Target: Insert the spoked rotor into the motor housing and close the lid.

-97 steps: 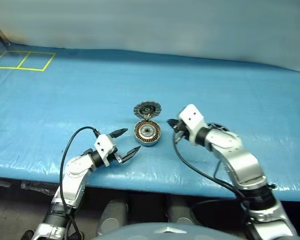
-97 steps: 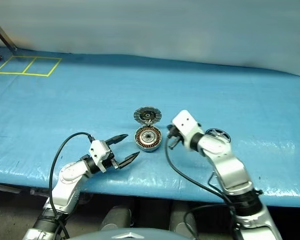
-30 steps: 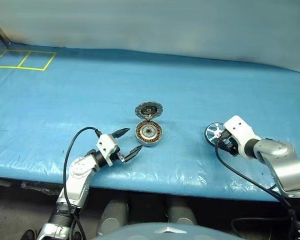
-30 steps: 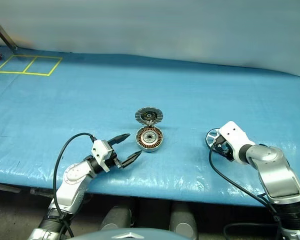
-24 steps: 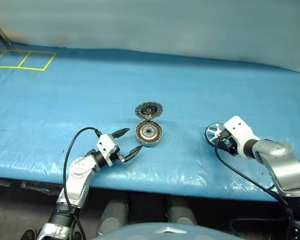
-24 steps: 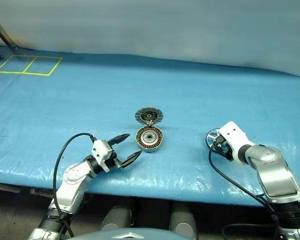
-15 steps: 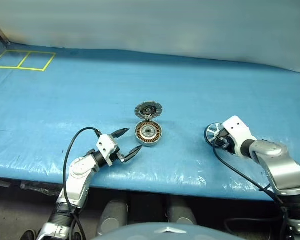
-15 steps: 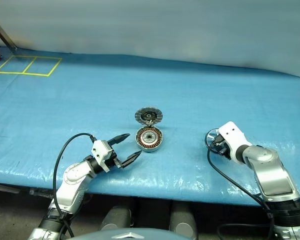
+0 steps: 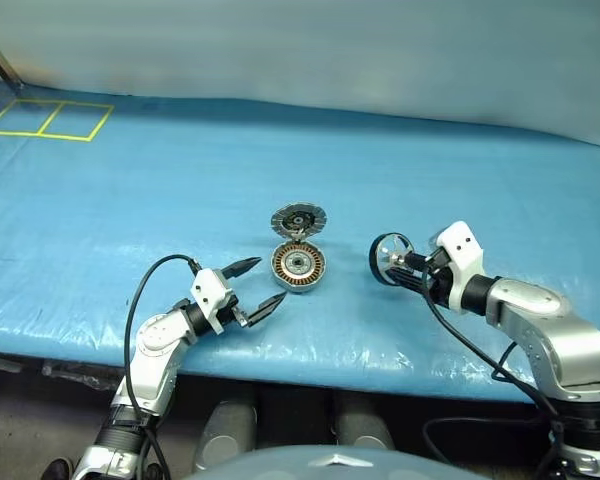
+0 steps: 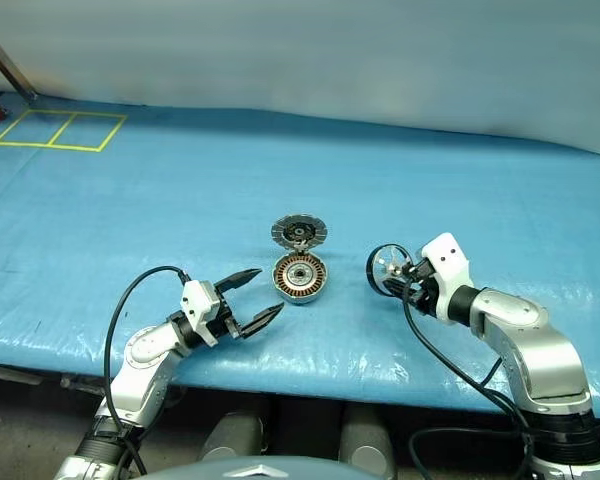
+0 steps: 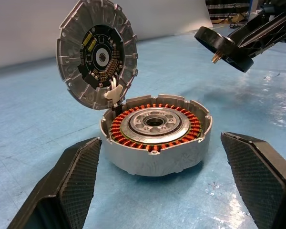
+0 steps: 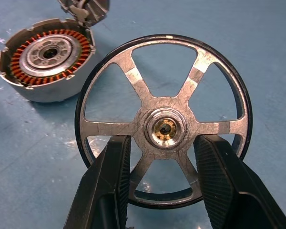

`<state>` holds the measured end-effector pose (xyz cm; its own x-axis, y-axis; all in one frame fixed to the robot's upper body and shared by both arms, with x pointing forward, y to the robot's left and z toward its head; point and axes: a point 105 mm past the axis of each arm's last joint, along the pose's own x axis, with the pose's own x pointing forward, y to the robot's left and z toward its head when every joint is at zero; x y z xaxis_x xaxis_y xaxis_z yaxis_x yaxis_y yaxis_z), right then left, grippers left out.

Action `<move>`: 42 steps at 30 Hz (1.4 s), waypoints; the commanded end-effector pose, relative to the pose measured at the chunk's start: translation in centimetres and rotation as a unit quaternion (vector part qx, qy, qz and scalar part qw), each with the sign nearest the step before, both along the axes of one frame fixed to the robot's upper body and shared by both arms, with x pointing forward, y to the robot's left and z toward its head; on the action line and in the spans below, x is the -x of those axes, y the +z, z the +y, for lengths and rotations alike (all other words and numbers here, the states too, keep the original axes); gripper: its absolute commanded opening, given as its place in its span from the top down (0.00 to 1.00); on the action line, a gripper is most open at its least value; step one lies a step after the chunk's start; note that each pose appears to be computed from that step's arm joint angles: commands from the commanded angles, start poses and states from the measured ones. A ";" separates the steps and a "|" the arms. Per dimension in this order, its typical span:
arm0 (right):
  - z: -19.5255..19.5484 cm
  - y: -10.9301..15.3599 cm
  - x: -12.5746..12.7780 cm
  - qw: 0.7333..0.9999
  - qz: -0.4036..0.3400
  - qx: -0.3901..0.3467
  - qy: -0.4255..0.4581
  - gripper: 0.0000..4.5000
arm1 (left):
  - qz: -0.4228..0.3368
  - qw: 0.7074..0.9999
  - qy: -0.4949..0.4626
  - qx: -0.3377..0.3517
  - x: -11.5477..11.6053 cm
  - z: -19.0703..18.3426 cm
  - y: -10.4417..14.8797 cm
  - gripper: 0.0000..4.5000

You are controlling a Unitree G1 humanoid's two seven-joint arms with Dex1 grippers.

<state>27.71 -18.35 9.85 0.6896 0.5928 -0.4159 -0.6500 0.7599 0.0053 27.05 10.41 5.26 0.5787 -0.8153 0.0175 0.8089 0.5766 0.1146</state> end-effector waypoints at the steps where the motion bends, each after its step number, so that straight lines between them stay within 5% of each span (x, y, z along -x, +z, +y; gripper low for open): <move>1: 2.6 1.6 0.6 0.997 -0.028 -0.030 0.059 0.64 | -0.014 1.000 -0.004 0.010 0.1 0.2 0.6 0.02; 17: 11.7 2.3 -1.1 0.980 -0.042 -0.056 0.186 0.64 | -0.021 1.000 0.001 0.014 0.2 0.2 0.4 0.02; 42: 12.3 1.3 -3.7 0.985 -0.043 -0.034 0.165 0.64 | -0.022 0.999 0.030 0.004 0.3 0.8 -0.1 0.02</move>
<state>30.96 -6.28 9.66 0.4639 0.8069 -0.3657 -0.8617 0.5068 0.0250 26.62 10.98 4.53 0.6133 -0.7895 0.0238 0.7818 0.6111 0.1238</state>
